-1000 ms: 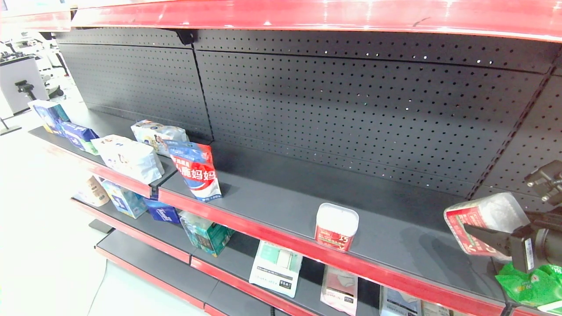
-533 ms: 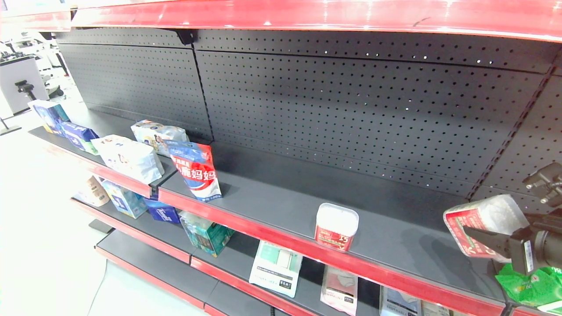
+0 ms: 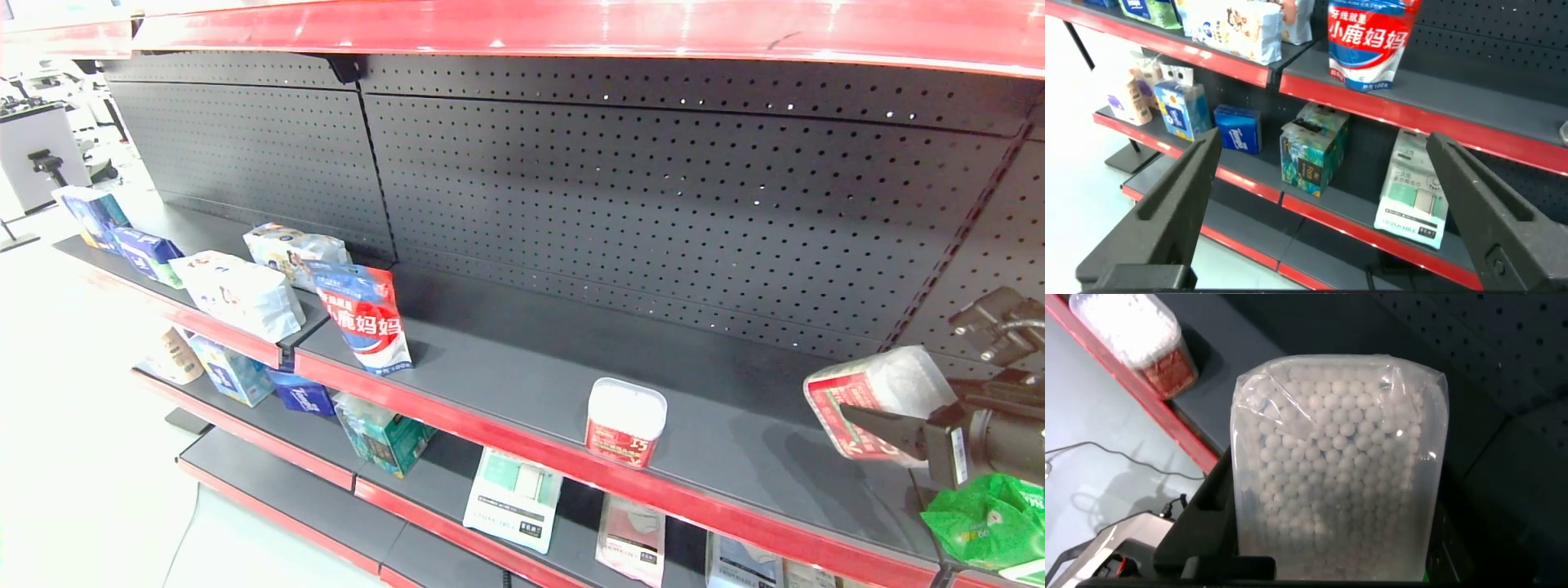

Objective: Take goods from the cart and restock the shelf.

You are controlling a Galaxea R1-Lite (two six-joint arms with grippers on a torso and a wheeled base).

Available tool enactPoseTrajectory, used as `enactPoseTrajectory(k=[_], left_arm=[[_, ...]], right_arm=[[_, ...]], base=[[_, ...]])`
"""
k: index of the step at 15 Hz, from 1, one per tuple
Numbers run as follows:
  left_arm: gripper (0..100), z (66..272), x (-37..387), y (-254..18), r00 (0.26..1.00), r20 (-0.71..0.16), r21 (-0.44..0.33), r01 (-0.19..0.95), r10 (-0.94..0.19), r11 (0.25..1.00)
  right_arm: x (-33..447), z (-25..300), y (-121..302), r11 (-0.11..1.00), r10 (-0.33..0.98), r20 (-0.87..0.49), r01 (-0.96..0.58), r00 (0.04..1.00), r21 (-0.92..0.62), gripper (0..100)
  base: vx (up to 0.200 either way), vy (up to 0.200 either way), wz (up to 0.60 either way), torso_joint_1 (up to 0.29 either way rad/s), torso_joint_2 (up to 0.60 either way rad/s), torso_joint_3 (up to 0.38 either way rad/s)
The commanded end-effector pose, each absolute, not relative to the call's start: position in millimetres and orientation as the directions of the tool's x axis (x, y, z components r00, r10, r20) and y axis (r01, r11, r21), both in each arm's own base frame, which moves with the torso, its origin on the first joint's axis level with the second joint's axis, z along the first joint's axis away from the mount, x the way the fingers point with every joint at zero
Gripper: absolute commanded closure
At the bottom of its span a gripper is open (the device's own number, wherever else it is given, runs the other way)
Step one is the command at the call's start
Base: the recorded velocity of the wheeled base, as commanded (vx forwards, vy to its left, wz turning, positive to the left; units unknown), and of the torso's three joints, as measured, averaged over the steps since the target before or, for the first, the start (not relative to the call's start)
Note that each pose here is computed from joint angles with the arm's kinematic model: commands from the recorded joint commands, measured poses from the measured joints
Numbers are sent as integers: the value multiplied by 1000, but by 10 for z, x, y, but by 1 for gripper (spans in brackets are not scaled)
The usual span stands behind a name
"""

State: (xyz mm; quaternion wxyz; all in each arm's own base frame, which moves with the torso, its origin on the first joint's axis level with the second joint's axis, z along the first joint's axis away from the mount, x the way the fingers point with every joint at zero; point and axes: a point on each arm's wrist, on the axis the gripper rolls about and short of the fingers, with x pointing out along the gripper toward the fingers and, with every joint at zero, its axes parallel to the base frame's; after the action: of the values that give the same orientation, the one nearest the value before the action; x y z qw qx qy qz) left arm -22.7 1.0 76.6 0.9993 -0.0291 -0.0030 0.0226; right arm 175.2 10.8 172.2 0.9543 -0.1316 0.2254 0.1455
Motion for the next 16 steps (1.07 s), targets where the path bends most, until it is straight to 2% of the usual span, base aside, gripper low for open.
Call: enactPoseTrajectory(k=[1,7,12,16], left_arm=[[0,766,-228,10,999,6,-59,-46,46,997],[0,766,-228,10,999,6,-59,-46,46,997],[0,766,-228,10,999,6,-59,-46,46,997],[0,766,-228,10,999,6,-59,-46,46,997]], right_arm=[[2027,1643,188,906,257,-509,-388,822,-169,100],[2478,1497,358,862,341,-566,-489,750,-130,100],[2969,1442,481,783,385,-565,-582,730,-218,100],[3266,1397,553,762,393,-559,-598,730,-247,100]], base=[[0,0,0,0,0,0],[0,0,0,0,0,0],[0,0,0,0,0,0],[0,0,0,0,0,0]])
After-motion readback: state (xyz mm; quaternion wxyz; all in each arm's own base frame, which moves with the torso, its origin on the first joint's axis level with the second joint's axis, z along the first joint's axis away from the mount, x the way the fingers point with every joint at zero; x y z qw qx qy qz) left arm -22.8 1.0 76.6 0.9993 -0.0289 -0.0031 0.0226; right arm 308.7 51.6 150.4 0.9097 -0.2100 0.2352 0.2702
